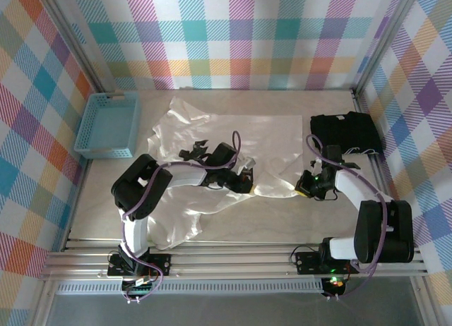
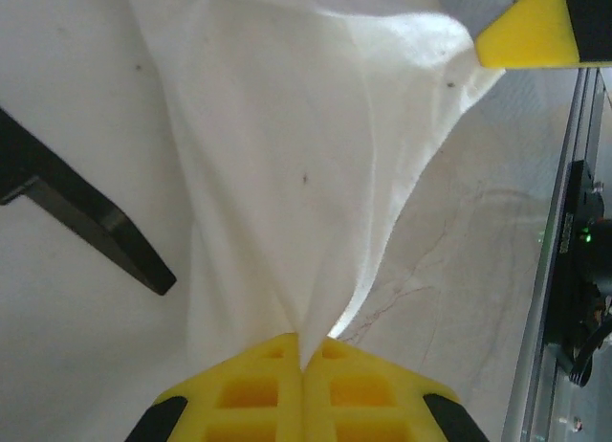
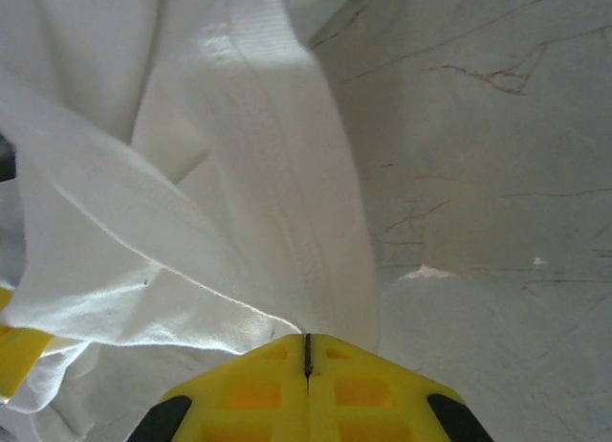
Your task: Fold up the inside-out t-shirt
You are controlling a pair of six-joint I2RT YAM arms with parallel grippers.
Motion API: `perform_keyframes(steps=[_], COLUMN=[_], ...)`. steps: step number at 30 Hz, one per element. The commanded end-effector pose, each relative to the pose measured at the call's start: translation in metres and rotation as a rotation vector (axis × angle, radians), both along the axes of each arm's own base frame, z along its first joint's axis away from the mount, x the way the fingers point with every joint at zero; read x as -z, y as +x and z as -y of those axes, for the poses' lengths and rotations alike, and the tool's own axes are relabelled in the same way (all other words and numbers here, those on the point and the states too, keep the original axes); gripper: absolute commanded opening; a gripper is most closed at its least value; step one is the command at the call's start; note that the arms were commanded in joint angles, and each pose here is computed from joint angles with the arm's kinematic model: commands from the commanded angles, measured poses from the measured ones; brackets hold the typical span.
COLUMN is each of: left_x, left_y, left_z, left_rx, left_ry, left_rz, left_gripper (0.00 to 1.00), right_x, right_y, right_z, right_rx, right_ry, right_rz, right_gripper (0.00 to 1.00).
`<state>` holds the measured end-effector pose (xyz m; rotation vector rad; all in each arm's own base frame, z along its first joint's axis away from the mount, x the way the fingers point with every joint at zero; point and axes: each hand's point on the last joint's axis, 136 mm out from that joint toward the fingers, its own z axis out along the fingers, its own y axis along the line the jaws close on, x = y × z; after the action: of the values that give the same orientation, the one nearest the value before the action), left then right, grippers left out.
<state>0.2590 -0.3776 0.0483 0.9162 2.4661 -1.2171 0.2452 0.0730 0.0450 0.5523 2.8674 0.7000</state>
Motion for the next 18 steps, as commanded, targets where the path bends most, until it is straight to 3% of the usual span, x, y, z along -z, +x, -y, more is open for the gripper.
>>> perform_keyframes(steps=[1, 8, 18], left_x=[0.004, 0.005, 0.002], left_y=[-0.013, -0.02, -0.018], left_z=[0.006, 0.013, 0.013], left_rx=[0.071, 0.093, 0.082], left_ry=[0.017, 0.006, 0.002], left_rz=[0.003, 0.0, 0.007], left_gripper=[0.05, 0.06, 0.05], right_x=[0.0, -0.007, 0.0], right_y=[0.002, -0.004, 0.0], right_z=[0.01, 0.01, -0.01], right_rx=[0.026, 0.018, -0.12], right_ry=[-0.052, -0.1, -0.19], right_rz=[0.012, 0.033, 0.029], right_gripper=[0.12, 0.27, 0.39])
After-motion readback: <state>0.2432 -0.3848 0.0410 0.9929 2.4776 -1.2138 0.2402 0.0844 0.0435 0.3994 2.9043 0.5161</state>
